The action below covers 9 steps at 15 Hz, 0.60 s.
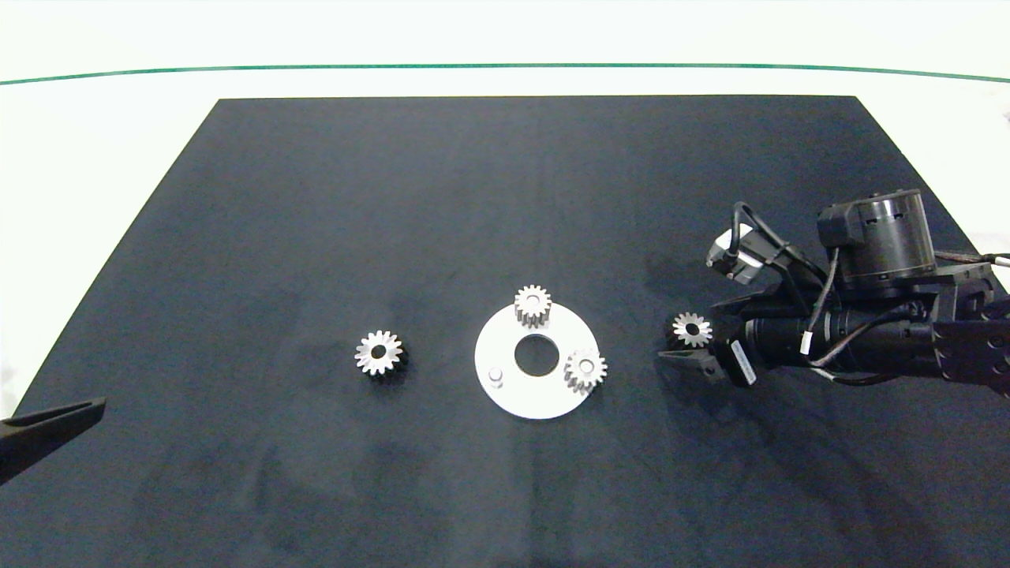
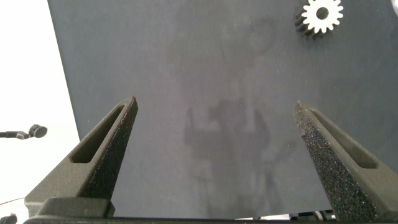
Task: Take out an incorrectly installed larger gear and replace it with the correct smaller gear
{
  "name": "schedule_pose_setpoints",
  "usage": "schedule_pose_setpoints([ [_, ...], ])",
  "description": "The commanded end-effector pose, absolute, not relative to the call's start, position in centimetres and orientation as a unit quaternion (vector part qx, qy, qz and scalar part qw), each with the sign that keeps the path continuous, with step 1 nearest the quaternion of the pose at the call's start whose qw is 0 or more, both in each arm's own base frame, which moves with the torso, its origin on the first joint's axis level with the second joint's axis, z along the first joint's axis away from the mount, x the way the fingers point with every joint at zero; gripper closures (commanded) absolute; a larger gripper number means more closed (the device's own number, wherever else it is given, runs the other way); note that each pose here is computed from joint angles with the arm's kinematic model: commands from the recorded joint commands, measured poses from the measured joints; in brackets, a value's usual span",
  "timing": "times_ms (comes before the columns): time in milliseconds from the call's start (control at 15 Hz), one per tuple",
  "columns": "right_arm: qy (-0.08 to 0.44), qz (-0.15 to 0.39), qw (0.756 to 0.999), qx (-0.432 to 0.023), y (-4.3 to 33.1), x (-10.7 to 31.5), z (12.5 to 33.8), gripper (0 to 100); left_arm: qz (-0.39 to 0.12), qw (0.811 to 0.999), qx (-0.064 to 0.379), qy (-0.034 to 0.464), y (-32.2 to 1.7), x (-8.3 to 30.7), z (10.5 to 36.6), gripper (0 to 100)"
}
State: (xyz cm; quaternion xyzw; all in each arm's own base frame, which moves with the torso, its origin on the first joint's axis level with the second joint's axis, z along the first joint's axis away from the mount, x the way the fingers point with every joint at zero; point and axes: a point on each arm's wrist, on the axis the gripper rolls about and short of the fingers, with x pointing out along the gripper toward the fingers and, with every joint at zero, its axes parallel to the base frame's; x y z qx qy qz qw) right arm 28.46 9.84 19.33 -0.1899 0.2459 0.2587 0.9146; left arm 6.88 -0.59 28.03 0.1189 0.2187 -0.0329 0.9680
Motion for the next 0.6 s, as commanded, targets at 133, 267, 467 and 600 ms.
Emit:
schedule_pose_setpoints([
  [133, 0.244, 0.253, 0.914, -0.204, 9.87, 28.67, 19.25, 1, -0.032, 0.968, 0.119, 0.219, -0.57, 6.79, 28.03, 0],
  [267, 0.236, 0.252, 0.915, -0.207, 9.92, 28.86, 19.43, 6, -0.032, 0.968, 0.119, 0.219, -0.57, 6.76, 28.00, 0],
  [467, 0.233, 0.253, 0.915, -0.213, 9.94, 28.90, 19.39, 12, -0.032, 0.968, 0.119, 0.218, -0.56, 6.72, 28.01, 0],
  [600, 0.235, 0.253, 0.914, -0.213, 9.89, 28.92, 19.26, 15, -0.032, 0.968, 0.118, 0.217, -0.56, 6.67, 28.02, 0],
])
